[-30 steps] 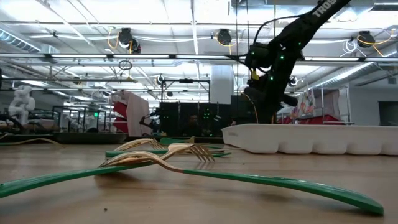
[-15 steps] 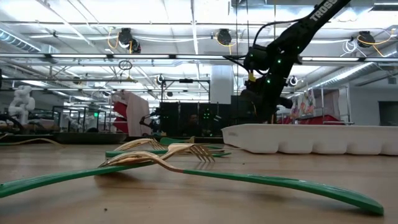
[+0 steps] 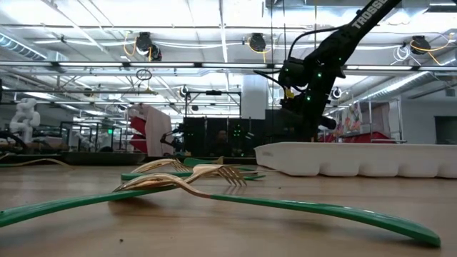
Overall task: Sort silverware
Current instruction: Put the green knife on the silverware organizer
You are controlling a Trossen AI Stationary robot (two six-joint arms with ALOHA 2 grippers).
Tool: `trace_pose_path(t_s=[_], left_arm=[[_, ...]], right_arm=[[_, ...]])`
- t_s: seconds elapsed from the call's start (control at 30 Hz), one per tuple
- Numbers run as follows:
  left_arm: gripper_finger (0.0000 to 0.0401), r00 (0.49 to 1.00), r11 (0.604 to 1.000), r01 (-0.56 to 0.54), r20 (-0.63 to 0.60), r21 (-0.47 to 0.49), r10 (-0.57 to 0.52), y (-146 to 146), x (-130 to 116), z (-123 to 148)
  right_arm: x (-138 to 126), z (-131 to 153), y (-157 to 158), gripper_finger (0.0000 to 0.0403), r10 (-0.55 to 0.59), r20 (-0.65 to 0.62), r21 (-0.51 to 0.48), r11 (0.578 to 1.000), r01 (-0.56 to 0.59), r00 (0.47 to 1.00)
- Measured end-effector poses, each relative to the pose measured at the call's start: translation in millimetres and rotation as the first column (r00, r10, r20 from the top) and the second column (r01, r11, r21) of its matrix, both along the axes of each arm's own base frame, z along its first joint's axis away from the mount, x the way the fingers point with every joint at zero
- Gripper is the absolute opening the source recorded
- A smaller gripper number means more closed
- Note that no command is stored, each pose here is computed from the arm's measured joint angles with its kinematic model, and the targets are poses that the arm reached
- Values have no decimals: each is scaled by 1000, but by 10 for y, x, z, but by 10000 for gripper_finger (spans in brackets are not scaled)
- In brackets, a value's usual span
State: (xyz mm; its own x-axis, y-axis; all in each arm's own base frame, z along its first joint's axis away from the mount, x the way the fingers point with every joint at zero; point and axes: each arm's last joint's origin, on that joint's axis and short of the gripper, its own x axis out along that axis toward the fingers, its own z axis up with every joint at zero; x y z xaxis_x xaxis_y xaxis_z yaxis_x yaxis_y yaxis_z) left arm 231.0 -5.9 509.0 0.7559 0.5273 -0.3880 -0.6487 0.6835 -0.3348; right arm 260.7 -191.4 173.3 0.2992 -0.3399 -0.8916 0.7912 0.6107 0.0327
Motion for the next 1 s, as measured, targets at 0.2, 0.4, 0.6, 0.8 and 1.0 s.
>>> trace_pose_path(t_s=[0.2, 0.4, 0.6, 0.8, 1.0], left_arm=[[148, 1000, 1000, 0, 0, 0, 0, 0, 0, 0], [148, 1000, 1000, 0, 0, 0, 0, 0, 0, 0], [148, 1000, 1000, 0, 1, 0, 0, 0, 0, 0], [148, 1000, 1000, 0, 1, 0, 0, 0, 0, 0], [148, 1000, 1000, 0, 0, 1, 0, 0, 0, 0]], right_arm=[[20, -4, 41, 0, 19, -16, -4, 1000, -19, 1000], [41, 4, 44, 0, 42, -7, -20, 999, -42, 999], [77, 25, 27, 0, 59, 31, -44, 997, -58, 998], [131, 123, -10, 0, 62, 37, -93, 994, -58, 997], [149, 167, -24, 0, 63, 42, -97, 994, -59, 997]])
